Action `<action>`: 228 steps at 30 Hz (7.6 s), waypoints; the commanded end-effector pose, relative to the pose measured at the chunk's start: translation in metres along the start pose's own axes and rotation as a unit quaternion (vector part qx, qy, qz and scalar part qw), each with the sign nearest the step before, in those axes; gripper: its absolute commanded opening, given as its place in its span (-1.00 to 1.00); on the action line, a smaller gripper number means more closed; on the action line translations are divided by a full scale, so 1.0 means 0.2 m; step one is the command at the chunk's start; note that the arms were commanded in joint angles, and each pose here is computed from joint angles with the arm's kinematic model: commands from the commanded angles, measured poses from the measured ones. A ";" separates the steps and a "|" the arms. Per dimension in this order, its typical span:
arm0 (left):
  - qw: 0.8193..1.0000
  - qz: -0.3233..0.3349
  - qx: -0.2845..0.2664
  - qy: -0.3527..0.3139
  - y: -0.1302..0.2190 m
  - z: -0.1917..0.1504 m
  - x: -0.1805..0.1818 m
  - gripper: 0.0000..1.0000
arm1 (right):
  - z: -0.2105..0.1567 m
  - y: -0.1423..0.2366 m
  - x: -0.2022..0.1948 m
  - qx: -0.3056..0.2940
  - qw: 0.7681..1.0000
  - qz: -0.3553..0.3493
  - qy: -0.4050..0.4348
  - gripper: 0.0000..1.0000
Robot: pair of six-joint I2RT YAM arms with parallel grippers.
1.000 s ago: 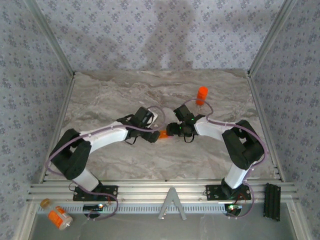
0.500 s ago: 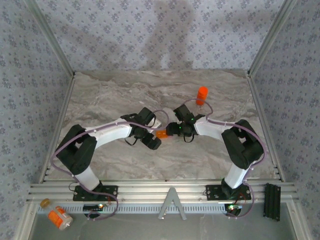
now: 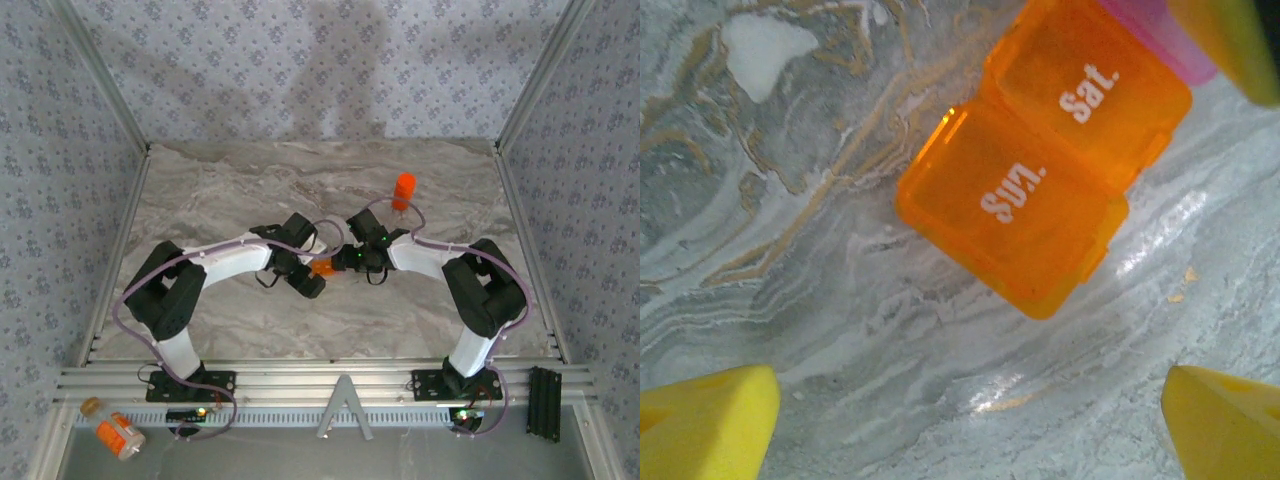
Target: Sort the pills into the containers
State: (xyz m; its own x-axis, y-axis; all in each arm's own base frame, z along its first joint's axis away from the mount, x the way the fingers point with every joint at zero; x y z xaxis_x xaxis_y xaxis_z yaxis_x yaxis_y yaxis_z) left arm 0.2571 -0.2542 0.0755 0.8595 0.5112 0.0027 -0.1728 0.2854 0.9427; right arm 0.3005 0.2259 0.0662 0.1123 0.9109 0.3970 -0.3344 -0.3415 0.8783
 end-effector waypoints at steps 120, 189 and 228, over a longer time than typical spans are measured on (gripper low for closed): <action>0.903 -0.050 -0.278 0.324 0.10 0.17 -0.15 1.00 | 0.07 0.13 -0.16 -0.006 0.996 0.037 -0.079 0.30; 0.915 -0.050 -0.272 0.295 0.01 0.36 -0.20 1.00 | 0.14 0.36 -0.39 -0.047 0.991 0.035 -0.123 0.41; 0.868 0.114 -0.323 0.358 0.83 -0.03 0.34 0.99 | 0.87 0.90 -0.36 -0.196 0.974 -0.026 -0.110 0.89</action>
State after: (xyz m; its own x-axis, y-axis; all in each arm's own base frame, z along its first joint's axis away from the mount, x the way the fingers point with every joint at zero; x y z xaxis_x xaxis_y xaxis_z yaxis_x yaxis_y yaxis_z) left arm 0.2825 -0.1792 0.2184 0.3008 0.9126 -0.2769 -0.7328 0.4070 0.5453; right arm 0.3839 0.0619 0.2510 0.3039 0.8231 0.4797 -0.6859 -0.1604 0.7098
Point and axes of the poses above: each hand's point on the last joint's axis, 136 mm out from that joint toward the fingers, its own y axis back along the fingers, its own x axis along the line the jaws close on, z = x × y, the point moved 4 cm from there along y, back along the fingers, and after that the axes turned 15 degrees about -y, right-handed, at the moved point
